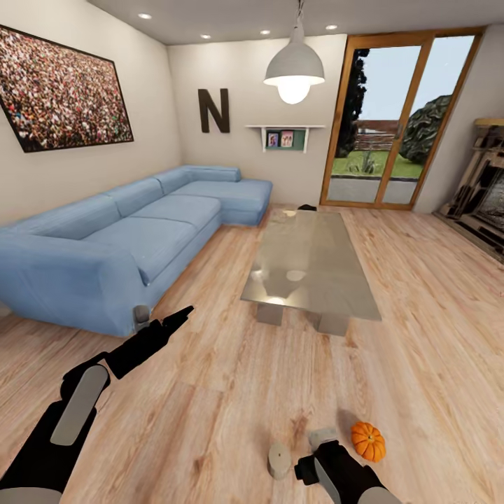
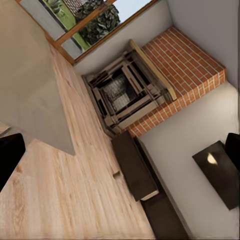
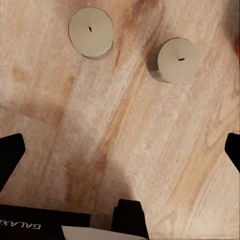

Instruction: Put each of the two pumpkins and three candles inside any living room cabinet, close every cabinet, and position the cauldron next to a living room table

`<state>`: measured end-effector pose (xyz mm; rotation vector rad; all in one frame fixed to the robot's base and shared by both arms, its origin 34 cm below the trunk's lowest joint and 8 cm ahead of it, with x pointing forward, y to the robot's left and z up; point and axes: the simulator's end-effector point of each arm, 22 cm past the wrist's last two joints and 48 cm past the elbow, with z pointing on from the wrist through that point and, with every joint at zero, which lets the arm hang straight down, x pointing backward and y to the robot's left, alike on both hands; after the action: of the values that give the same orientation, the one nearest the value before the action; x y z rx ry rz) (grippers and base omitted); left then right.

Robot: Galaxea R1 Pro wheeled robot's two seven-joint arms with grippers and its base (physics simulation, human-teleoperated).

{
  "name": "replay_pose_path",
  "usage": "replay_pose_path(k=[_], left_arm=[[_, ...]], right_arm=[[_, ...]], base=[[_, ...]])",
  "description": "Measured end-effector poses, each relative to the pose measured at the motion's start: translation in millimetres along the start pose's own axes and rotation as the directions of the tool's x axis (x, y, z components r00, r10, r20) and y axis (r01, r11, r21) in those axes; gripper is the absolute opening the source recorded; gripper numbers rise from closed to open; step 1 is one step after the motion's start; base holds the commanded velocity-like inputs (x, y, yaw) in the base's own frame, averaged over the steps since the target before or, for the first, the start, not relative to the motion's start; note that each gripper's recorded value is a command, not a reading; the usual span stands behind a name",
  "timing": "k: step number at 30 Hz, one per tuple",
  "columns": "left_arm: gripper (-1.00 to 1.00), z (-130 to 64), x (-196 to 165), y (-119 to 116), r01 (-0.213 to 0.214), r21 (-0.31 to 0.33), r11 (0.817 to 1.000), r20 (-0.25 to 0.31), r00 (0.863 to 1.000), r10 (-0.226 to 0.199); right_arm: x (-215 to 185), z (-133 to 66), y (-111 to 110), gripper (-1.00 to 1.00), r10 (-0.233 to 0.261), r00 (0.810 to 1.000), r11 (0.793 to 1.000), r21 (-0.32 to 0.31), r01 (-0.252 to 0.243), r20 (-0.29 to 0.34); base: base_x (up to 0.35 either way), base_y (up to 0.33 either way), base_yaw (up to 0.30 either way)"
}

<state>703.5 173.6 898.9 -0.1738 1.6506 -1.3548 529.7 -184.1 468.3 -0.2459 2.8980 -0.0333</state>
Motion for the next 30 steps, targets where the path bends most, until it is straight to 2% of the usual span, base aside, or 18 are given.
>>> replay_pose_path(k=[4, 6, 19, 23, 30], left_arm=[[1.00, 0.7, 0.8, -2.4, -0.001, 0.004, 1.000, -0.002, 1.000, 0.001], [1.00, 0.6, 0.3, -3.3, -0.002, 0.005, 1.000, -0.001, 1.000, 0.002], [1.00, -0.4, -2.3, -8.1, -0.010, 0.010, 1.000, 0.002, 1.000, 0.010], [1.00, -0.7, -2.3, -8.1, -0.010, 0.009, 1.000, 0.002, 1.000, 0.010], [1.00, -1.1, -2.1, -8.3, -0.006, 0.011, 1.000, 0.004, 1.000, 0.006]], right_arm=[[1.8, -0.5, 2.8, 1.00, 0.118, 0.993, 0.992, -0.034, -0.119, -0.009], [1.2, -1.1, 2.5, 1.00, 0.148, 0.989, 0.988, -0.041, -0.149, -0.009], [-2.2, -4.2, 3.0, 1.00, 0.179, 0.984, 0.983, -0.050, -0.179, -0.002], [-2.5, -4.5, 4.6, 1.00, 0.185, 0.983, 0.981, -0.053, -0.184, -0.002], [-2.3, -4.4, 3.3, 1.00, 0.187, 0.982, 0.981, -0.053, -0.187, -0.002]], base=[[0.004, 0.000, -0.246], [0.101, 0.000, -0.249], [0.294, 0.000, -0.216], [0.095, 0.000, -0.099], [0.003, 0.000, -0.278]])
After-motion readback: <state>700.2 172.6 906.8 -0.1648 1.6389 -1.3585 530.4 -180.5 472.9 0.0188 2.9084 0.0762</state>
